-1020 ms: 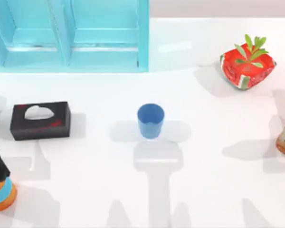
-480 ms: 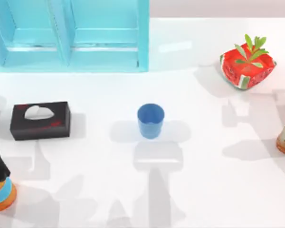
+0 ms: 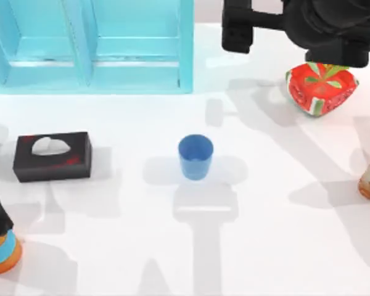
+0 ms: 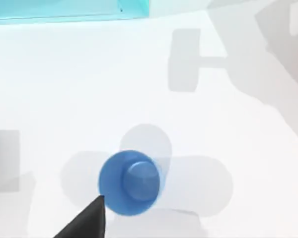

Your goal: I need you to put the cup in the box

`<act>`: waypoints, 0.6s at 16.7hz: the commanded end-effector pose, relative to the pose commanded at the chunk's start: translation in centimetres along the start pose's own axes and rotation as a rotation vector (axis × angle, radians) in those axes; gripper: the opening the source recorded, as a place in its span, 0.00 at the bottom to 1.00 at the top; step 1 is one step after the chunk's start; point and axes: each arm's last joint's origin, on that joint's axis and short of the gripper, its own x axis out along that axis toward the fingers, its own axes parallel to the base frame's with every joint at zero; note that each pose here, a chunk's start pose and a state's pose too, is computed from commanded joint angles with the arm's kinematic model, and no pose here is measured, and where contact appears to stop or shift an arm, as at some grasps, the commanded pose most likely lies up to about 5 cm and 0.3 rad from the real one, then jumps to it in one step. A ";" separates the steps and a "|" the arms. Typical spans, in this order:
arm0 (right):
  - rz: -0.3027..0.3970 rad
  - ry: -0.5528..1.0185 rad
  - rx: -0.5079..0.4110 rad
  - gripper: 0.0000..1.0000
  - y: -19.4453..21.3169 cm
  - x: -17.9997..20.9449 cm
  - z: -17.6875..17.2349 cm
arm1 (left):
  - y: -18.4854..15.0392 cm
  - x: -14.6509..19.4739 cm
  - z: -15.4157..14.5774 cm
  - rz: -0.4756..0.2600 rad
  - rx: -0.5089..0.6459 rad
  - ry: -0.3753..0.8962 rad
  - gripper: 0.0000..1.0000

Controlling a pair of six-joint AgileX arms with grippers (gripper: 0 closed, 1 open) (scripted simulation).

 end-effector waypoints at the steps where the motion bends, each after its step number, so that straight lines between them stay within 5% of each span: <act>1: -0.019 0.049 -0.001 1.00 1.7 1.5 0.3 | 0.0 0.0 0.0 0.000 0.000 0.000 1.00; 10: -0.189 0.315 -0.023 1.00 11.4 12.5 -3.0 | 0.0 0.0 0.0 0.000 0.000 0.000 1.00</act>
